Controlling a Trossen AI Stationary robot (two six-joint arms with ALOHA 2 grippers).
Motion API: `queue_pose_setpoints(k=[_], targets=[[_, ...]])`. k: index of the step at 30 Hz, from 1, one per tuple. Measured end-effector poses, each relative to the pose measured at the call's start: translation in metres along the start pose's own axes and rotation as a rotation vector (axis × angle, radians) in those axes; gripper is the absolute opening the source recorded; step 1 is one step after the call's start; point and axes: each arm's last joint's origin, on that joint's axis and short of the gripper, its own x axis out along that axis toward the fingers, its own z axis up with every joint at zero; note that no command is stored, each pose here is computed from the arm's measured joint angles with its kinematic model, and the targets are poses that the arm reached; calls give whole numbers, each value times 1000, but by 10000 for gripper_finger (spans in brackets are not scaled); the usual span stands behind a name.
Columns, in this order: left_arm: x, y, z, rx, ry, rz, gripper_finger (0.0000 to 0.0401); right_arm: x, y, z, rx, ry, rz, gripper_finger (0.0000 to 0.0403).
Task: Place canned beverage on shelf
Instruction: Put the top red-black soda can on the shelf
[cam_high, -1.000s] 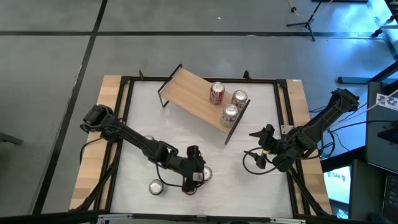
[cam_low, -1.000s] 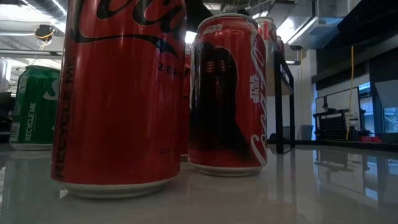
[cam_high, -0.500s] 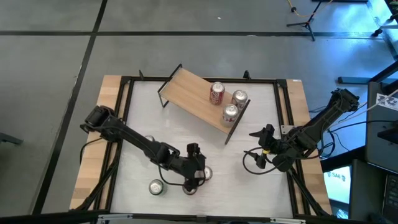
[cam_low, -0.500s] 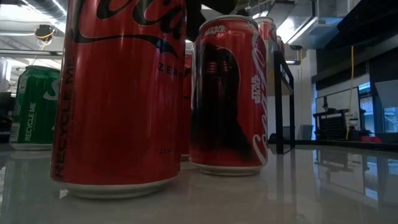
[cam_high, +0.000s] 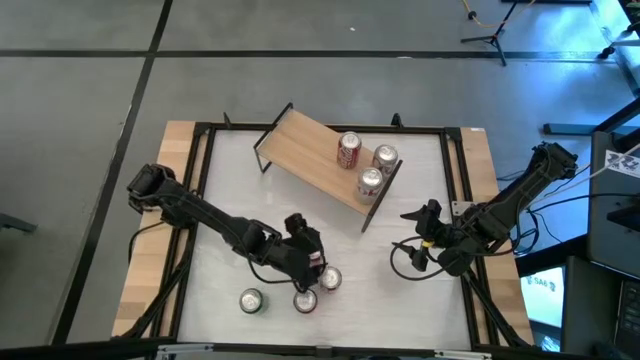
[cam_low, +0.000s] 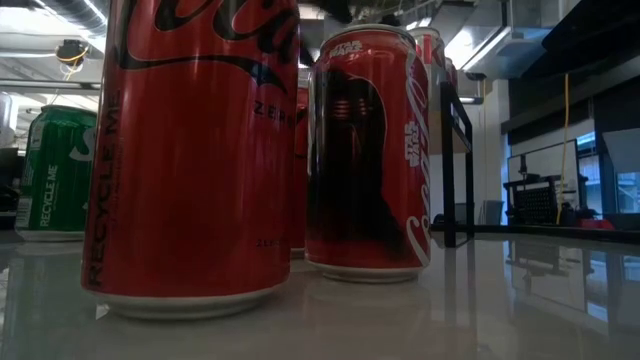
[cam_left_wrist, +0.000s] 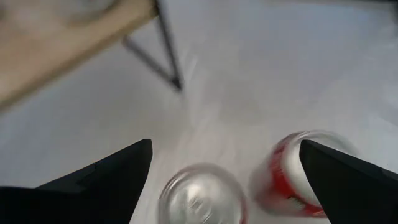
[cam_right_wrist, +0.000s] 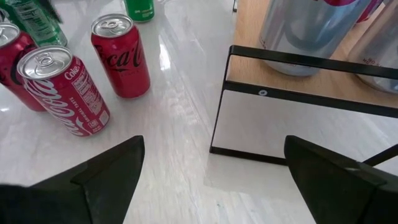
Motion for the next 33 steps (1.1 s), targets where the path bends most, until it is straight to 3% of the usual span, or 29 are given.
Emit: queue_pose_setpoints(k=[9, 28, 33], targets=[[2, 6, -13, -207, 102, 83, 396, 0, 0, 0, 0, 0, 0, 381], [21, 6, -23, -180, 147, 129, 396, 0, 0, 0, 0, 0, 0, 381], [32, 6, -29, -176, 216, 109, 396, 0, 0, 0, -1, 1, -1, 381]])
